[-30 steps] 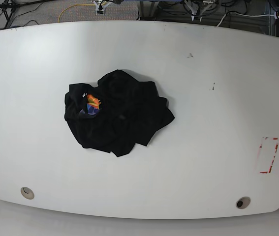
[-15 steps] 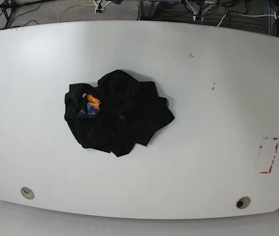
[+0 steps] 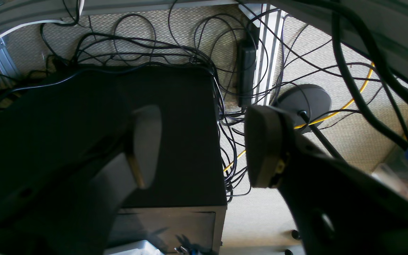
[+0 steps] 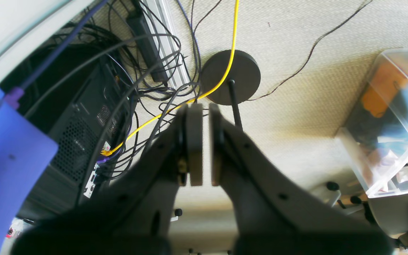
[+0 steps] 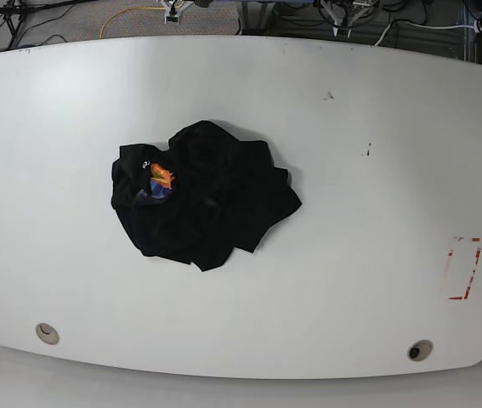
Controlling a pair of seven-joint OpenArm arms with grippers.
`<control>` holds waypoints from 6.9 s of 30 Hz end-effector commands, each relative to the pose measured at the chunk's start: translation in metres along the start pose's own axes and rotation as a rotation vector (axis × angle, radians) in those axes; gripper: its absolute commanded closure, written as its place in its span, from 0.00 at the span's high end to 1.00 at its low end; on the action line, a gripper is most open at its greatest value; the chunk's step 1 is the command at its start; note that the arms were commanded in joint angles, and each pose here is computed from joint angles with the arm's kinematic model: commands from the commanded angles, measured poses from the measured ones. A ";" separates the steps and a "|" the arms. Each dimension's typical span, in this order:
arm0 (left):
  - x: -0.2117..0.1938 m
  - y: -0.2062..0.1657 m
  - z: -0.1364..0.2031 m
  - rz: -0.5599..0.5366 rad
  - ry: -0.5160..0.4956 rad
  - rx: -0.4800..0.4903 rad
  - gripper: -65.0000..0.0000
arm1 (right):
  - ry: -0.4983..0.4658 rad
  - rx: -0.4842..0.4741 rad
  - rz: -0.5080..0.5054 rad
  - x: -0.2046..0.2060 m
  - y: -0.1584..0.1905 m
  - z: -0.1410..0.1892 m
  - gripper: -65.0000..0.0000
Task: Fold the T-shirt properly
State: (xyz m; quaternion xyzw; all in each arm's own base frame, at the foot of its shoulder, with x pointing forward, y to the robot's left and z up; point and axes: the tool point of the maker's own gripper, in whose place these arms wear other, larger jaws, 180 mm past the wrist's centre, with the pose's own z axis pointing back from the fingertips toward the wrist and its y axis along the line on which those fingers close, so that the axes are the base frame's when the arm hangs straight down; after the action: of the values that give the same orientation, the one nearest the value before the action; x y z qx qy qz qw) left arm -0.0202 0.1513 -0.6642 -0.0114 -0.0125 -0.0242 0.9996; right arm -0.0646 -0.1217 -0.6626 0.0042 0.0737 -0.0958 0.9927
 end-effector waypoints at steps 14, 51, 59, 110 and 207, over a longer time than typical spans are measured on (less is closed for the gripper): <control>-0.010 0.003 0.001 -0.007 0.015 0.002 0.53 | 0.015 -0.011 0.004 -0.007 -0.004 0.000 0.05; -0.007 0.009 0.001 -0.005 -0.013 0.013 0.52 | 0.011 -0.005 0.006 -0.014 -0.001 -0.001 0.04; -0.008 0.010 0.002 -0.009 -0.008 0.012 0.53 | 0.020 -0.004 0.005 -0.017 0.000 -0.001 0.04; -0.017 0.009 0.002 -0.010 0.000 0.008 0.54 | 0.040 -0.019 0.008 -0.028 -0.007 -0.001 0.04; -0.010 0.024 0.004 -0.001 -0.039 0.026 0.54 | 0.040 -0.030 0.014 -0.043 -0.012 -0.001 0.03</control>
State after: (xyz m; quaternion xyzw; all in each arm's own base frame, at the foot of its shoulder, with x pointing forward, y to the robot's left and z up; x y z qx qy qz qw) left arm -0.0266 0.1733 -0.6614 -0.0007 -0.0315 -0.0227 0.9992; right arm -0.1028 -0.1249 -0.6580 -0.0060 0.0901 -0.0899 0.9919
